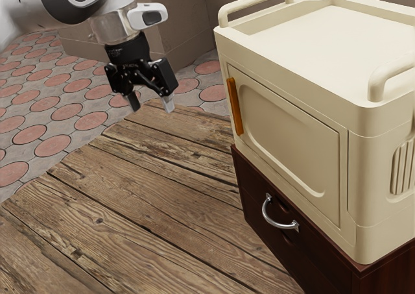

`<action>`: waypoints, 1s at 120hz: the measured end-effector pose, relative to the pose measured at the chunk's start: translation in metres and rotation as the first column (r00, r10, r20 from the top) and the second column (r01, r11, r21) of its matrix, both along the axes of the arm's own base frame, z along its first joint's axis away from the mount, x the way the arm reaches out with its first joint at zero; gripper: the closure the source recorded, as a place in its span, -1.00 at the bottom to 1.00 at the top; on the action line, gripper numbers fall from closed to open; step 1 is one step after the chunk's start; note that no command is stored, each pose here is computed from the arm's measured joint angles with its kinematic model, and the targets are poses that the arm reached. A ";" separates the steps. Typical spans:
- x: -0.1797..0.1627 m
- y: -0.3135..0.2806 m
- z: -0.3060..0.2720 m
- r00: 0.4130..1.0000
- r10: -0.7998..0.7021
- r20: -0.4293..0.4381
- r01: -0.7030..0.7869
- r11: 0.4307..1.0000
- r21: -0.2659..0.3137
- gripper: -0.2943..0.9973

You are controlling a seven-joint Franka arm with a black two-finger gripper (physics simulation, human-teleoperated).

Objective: Pull the drawer handle with one arm to open the drawer

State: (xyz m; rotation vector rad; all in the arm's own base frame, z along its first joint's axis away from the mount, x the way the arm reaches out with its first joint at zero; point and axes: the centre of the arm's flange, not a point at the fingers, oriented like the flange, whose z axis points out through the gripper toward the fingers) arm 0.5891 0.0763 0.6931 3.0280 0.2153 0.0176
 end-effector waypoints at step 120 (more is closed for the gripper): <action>-0.242 -0.120 0.073 0.976 -0.092 0.199 0.082 0.995 0.057 -0.54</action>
